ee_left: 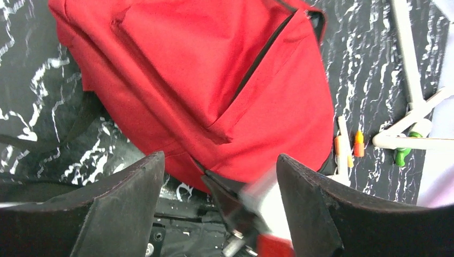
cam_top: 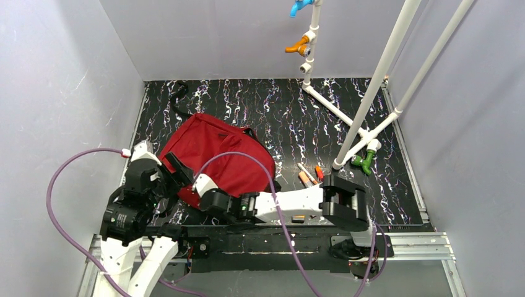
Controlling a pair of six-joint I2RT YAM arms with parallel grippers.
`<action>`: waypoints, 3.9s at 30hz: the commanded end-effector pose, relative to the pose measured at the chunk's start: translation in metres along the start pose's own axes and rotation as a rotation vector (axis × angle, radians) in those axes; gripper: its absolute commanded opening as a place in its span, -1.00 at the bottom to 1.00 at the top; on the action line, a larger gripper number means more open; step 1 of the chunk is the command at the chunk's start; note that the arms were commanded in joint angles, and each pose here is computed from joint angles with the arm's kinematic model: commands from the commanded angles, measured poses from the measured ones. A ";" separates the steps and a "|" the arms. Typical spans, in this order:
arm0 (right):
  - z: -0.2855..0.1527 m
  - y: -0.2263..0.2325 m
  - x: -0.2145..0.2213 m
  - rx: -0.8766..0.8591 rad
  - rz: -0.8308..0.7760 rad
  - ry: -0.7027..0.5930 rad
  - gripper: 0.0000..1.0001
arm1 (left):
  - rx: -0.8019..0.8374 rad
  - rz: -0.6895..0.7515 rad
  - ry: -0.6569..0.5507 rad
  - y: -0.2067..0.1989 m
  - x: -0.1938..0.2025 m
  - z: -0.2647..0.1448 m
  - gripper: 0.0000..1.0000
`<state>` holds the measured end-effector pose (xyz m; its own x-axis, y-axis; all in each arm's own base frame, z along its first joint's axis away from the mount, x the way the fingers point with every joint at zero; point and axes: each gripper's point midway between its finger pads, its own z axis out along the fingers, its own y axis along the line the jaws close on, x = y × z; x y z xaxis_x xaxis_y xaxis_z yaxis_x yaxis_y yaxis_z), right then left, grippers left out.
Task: Pack the student bag
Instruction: Zip the student bag at the center of the board.
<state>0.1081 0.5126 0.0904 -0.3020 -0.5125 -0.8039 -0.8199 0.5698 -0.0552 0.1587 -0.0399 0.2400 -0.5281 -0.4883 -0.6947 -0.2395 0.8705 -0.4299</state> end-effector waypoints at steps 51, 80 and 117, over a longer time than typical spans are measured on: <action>-0.024 -0.020 -0.017 -0.386 0.373 -0.107 -0.27 | -0.106 -0.396 0.310 0.041 0.144 0.098 0.30; -0.145 -0.110 0.009 -0.223 0.531 -0.270 -0.97 | -0.443 -0.209 -0.045 0.105 0.072 0.092 -1.00; -0.146 -0.133 -0.071 -0.406 0.736 -0.376 -0.97 | 0.641 0.888 0.351 -0.086 0.151 0.063 0.49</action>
<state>0.1611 0.3699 0.1807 -0.7329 0.0636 -0.6773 -0.5779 0.4671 0.6692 0.1301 -0.2043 0.1605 -0.6177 0.2346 -0.7506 0.6952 0.6091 -0.3817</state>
